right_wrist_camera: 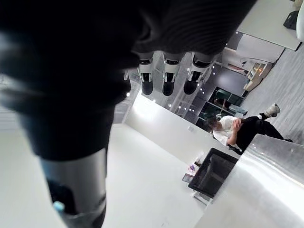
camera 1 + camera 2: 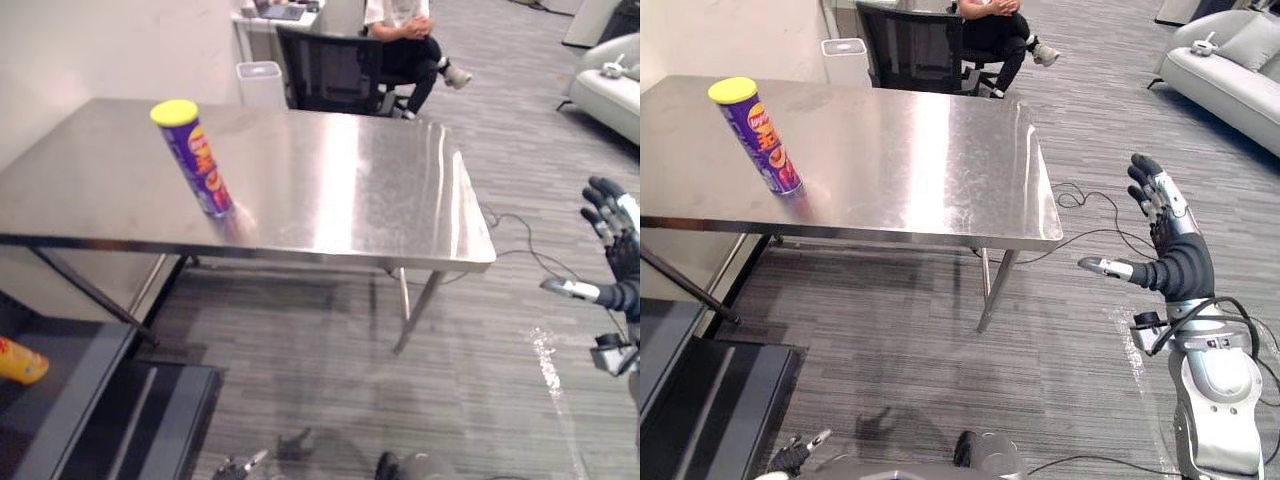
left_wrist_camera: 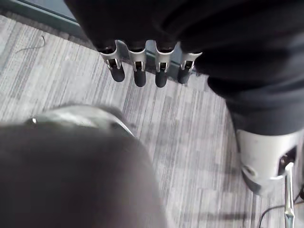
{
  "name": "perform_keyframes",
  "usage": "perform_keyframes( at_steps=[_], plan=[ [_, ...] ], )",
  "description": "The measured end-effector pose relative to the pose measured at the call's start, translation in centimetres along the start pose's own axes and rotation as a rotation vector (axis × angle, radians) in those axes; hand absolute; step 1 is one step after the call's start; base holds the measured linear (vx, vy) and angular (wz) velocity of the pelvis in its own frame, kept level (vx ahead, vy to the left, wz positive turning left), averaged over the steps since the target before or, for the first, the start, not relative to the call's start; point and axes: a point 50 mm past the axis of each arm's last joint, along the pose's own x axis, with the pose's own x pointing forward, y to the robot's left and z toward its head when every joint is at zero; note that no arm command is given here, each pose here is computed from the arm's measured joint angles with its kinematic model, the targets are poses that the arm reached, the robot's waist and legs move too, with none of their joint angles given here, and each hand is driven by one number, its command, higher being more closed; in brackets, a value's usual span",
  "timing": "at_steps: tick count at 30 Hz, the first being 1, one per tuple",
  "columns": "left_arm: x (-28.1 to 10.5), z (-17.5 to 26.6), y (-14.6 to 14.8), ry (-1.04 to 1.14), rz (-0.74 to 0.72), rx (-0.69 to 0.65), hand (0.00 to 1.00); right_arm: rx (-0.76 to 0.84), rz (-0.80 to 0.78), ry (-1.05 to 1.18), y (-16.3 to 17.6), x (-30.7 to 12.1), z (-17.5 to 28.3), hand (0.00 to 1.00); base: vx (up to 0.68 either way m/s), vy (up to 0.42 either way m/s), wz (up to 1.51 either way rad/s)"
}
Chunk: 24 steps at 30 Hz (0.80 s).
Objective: Put the gum and the chips on the shelf.
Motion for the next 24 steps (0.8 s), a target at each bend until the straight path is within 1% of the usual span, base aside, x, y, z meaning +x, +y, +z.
perform_keyframes(
  at_steps=[3, 6, 9, 14, 17, 20, 24],
  plan=[
    [-0.8, -2.5, 0.4, 0.061, 0.019, -0.021, 0.00, -0.006, 0.004, -0.045, 0.1, 0.6, 0.5, 0.00, 0.13, 0.103, -0.48],
    [-0.9, -2.6, -0.3, 0.068, 0.005, -0.031, 0.00, -0.003, -0.014, -0.075, -0.1, 1.1, 0.8, 0.00, 0.13, 0.102, 0.04],
    [-0.9, -2.5, -0.5, 0.061, -0.003, -0.024, 0.00, 0.041, -0.038, -0.069, 0.4, 1.2, 0.2, 0.00, 0.13, 0.111, 0.14],
    [-0.7, -1.9, -1.0, 0.043, -0.031, 0.014, 0.00, 0.117, -0.017, 0.040, 1.7, 2.1, -2.8, 0.00, 0.05, 0.032, 0.01],
    [-0.5, -0.7, -1.2, -0.003, -0.044, 0.024, 0.00, 0.141, -0.019, 0.014, 2.7, 4.8, -3.2, 0.00, 0.02, 0.009, 0.14],
    [-0.2, 0.8, -1.1, -0.056, -0.046, 0.038, 0.00, 0.112, -0.088, 0.006, 2.3, 7.4, -3.6, 0.00, -0.02, 0.007, 0.28],
    [-0.1, 1.5, -1.2, -0.077, -0.057, 0.076, 0.00, 0.120, -0.081, 0.033, 2.9, 9.8, -4.3, 0.00, 0.03, 0.024, 0.46]
  ],
)
